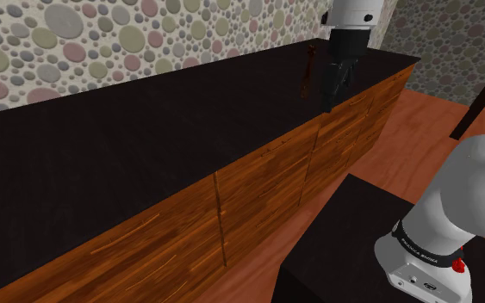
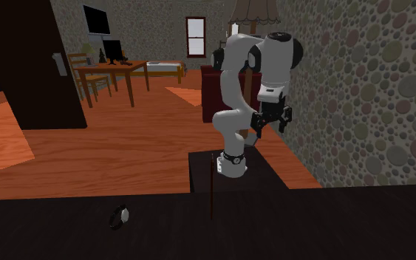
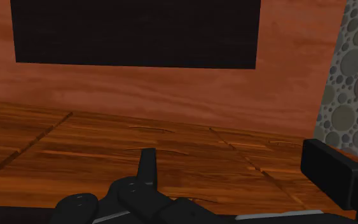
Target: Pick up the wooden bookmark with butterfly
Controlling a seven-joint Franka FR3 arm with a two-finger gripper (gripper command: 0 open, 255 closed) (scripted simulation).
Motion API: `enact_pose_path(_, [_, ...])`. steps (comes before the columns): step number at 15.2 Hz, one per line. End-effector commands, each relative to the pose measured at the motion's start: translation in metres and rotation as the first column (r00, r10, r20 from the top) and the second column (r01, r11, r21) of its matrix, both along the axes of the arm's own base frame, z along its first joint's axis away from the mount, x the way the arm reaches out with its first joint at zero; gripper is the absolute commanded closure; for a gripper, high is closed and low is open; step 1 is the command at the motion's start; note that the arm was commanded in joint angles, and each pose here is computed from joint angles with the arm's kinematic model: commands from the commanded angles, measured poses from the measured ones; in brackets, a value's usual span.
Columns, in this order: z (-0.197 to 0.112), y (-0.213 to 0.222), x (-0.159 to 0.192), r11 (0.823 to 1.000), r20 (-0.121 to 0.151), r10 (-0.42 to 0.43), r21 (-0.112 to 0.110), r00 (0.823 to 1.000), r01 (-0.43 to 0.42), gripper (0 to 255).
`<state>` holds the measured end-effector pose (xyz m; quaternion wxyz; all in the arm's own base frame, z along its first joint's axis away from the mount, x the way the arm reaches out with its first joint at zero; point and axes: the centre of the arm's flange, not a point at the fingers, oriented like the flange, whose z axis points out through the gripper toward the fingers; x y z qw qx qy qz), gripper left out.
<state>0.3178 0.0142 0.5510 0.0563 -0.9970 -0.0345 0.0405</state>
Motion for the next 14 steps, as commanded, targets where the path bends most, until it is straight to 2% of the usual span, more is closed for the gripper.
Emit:
enact_pose_path(1, [0.000,0.000,0.000,1.000,0.000,0.000,0.000,1.000,0.000,0])
enact_pose_path(4, [0.005,-0.010,0.035,0.990,-0.001,-0.132,-0.044,0.991,0.131,0])
enact_pose_path(7, [0.010,-0.025,0.068,0.962,0.004,-0.261,-0.087,0.965,0.260,0])
enact_pose_path(10, [0.017,-0.044,0.099,0.914,0.015,-0.385,-0.129,0.923,0.384,0])
enact_pose_path(12, [0.021,-0.058,0.118,0.873,0.025,-0.464,-0.156,0.886,0.462,0])
enact_pose_path(14, [0.026,-0.074,0.136,0.824,0.037,-0.539,-0.182,0.842,0.536,0])
